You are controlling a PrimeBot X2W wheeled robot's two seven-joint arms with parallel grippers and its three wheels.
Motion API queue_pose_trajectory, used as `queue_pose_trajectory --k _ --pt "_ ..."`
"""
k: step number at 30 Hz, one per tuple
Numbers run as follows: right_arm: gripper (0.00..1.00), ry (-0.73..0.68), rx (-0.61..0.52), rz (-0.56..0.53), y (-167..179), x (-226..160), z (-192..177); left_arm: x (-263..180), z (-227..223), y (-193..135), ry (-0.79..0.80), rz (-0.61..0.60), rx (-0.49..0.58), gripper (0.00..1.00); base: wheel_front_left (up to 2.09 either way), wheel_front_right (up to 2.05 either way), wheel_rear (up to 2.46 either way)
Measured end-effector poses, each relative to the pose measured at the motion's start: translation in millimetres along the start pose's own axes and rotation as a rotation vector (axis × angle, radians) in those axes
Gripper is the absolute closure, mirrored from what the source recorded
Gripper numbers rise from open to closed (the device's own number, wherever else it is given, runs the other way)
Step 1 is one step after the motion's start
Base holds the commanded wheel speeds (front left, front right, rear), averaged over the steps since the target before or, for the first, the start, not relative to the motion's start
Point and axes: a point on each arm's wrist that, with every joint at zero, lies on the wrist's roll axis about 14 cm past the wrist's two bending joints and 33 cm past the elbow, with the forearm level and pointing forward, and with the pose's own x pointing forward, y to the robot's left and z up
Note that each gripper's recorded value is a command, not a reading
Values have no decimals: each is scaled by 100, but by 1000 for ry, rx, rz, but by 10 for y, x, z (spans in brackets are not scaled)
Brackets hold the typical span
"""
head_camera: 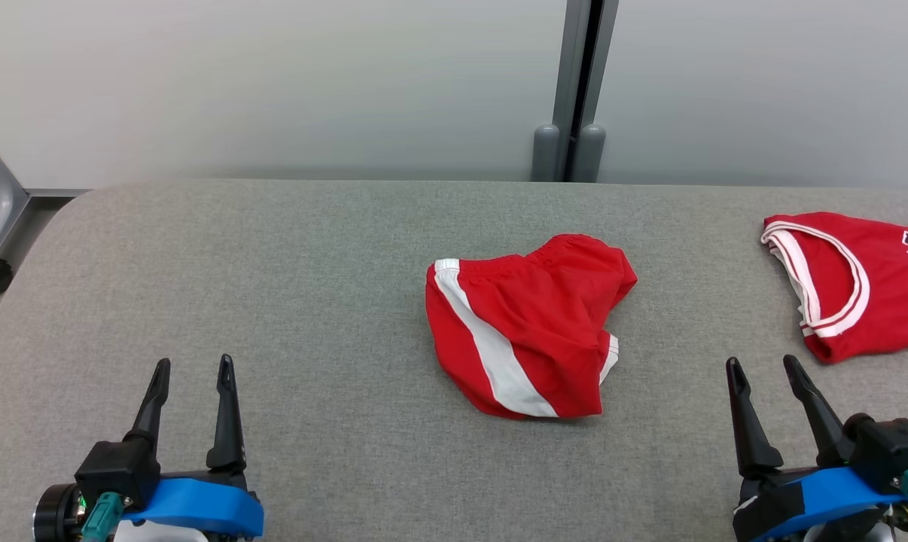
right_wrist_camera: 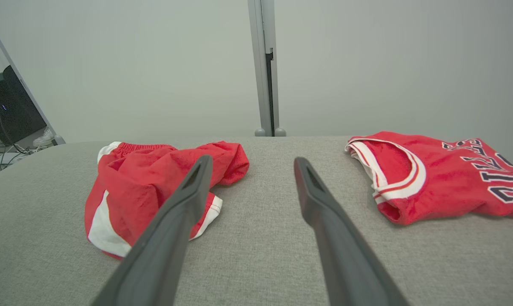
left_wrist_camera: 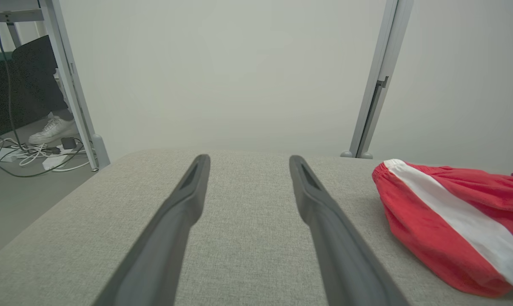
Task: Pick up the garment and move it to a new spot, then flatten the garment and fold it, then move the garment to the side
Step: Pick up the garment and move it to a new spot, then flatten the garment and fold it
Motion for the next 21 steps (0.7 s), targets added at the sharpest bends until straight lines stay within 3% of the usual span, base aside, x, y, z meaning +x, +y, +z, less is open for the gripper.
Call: queue_pose_trajectory --k 14,21 --pt "0 7 0 -6 -22 -5 -18 15 -53 -31 13 -14 10 0 0 0 0" --pt "0 25 3 -13 -46 32 -83 384 172 -323 -45 -131 36 0 0 0 0"
